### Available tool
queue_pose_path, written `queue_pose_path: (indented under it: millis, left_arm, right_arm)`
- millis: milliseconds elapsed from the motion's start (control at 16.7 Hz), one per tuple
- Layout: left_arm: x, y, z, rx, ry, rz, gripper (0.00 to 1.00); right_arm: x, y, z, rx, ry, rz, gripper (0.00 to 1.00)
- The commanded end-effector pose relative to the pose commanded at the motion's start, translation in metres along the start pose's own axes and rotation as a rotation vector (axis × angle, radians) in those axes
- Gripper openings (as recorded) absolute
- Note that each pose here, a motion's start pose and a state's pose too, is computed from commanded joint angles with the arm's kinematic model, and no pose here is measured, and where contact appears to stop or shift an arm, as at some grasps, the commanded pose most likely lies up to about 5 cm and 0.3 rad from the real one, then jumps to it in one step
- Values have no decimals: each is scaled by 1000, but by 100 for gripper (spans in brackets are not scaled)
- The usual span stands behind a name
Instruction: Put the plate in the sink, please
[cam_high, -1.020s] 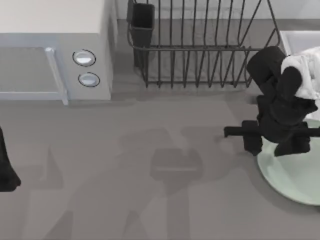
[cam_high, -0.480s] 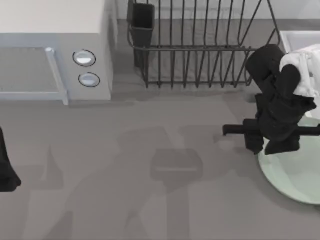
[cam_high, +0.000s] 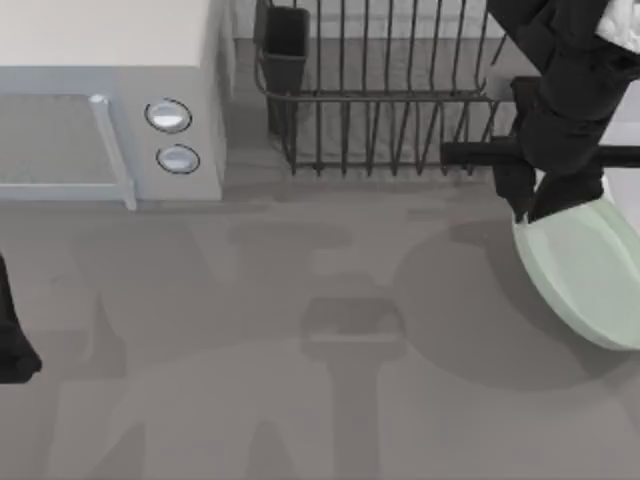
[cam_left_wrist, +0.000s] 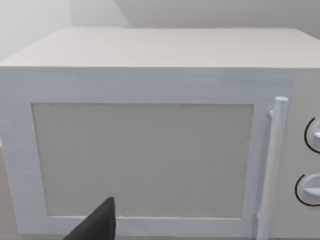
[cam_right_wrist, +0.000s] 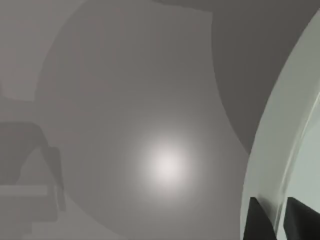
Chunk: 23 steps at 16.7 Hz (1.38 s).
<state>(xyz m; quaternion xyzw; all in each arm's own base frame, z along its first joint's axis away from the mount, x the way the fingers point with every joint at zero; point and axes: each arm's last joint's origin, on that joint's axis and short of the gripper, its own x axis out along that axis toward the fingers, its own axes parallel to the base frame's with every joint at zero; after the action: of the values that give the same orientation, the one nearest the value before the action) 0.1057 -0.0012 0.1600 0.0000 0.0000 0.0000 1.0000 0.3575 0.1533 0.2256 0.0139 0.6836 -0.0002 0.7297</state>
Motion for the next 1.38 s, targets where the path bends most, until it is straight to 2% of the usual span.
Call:
queue_pose_path:
  millis: [300,540,960,1140,1380]
  left_arm:
    - [0,0,0,0,0,0,100]
    - [0,0,0,0,0,0,100]
    - [0,0,0,0,0,0,100]
    - [0,0,0,0,0,0,100]
    - [0,0,0,0,0,0,100]
  right_arm:
    - [-104,-5,-7,0,-10,4,0]
    - [-145,-14,-22,0,-28,12,0]
    - [-146,-14,-20,-4,-26,11,0]
    - [-132,-25,8,-5,-17,3,0]
    - [-94,-61,63,-8,6,-12,0]
